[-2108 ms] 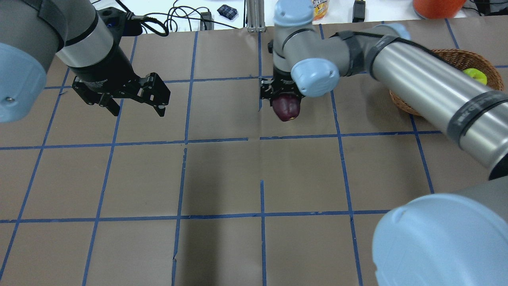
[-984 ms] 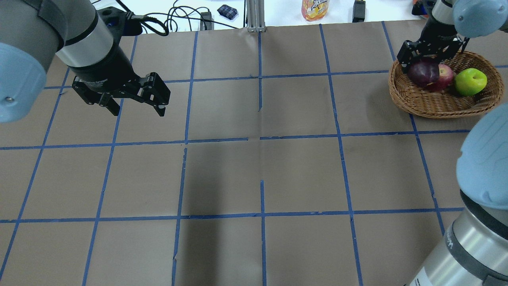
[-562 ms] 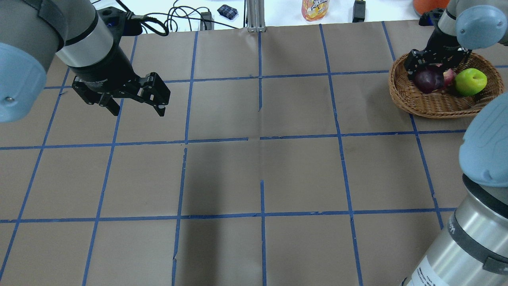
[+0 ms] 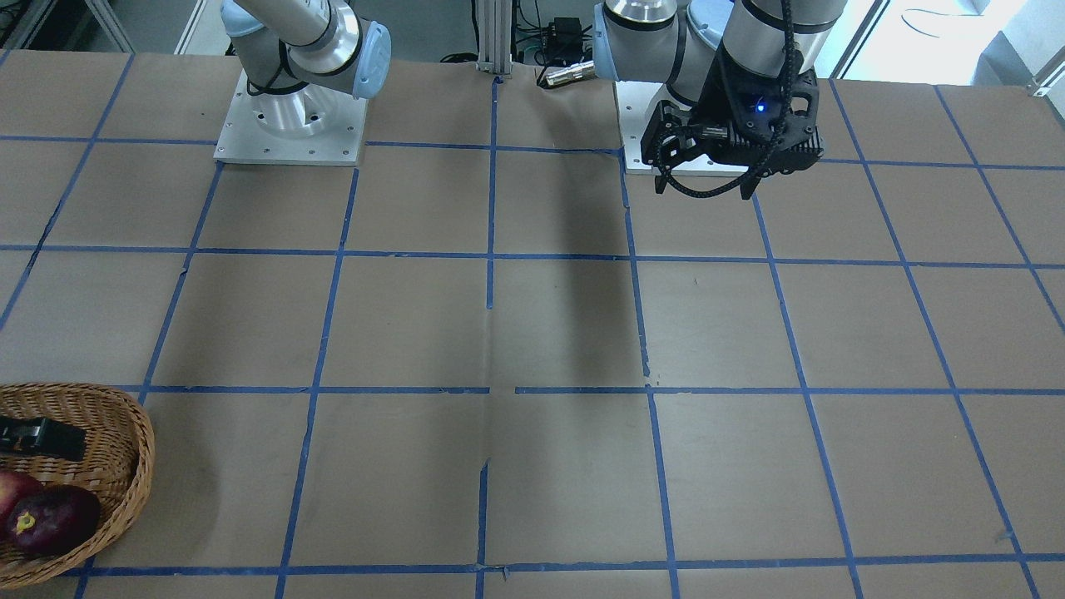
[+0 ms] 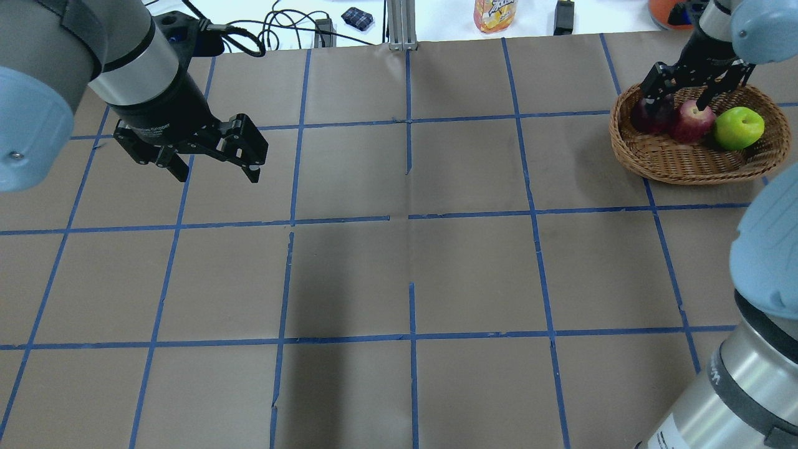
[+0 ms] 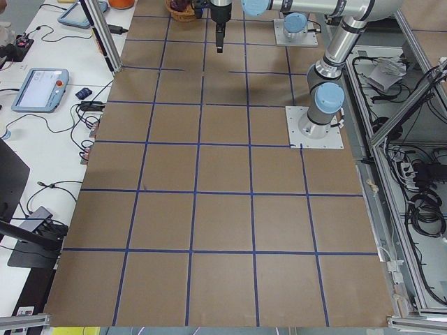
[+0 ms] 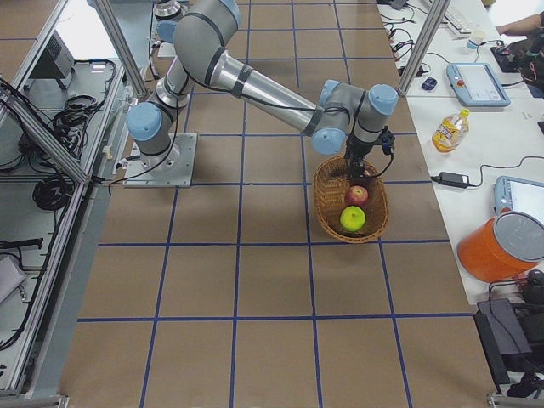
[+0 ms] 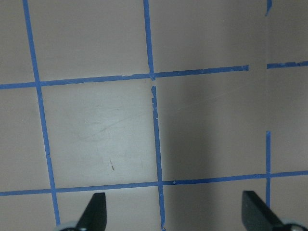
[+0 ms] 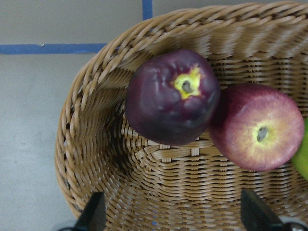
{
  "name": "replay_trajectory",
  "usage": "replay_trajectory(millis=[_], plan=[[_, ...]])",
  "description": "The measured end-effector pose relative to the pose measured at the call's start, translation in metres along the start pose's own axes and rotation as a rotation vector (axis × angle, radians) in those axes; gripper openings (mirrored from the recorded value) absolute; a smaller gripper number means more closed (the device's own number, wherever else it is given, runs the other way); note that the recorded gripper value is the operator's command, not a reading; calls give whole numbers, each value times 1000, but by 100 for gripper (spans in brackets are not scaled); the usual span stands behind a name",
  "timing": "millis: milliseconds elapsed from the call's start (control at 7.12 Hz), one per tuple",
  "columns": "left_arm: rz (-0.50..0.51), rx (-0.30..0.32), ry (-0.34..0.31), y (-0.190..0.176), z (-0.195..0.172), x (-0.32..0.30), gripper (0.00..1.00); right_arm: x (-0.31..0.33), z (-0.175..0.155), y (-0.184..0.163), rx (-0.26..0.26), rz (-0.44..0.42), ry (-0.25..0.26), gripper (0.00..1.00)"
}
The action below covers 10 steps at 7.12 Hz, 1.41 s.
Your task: Put all apples into basket
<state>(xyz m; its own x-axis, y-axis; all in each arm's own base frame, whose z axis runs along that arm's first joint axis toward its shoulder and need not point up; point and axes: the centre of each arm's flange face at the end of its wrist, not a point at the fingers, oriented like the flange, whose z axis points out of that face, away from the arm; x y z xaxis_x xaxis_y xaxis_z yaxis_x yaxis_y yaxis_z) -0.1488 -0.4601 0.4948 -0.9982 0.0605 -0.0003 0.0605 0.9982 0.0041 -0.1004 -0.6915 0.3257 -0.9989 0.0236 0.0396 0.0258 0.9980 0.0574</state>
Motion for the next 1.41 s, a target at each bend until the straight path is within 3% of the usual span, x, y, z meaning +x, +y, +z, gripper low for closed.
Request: replay_trajectory(millis=[703,984,1405], plan=[[0,0,0,0,0,0,100,-166,-132,91,-2,88,1,100],[0,0,0,0,0,0,100,-227,-150,135,-5,99,10,100],[0,0,0,0,0,0,100,-235,-158,209,-2,72,4,100]])
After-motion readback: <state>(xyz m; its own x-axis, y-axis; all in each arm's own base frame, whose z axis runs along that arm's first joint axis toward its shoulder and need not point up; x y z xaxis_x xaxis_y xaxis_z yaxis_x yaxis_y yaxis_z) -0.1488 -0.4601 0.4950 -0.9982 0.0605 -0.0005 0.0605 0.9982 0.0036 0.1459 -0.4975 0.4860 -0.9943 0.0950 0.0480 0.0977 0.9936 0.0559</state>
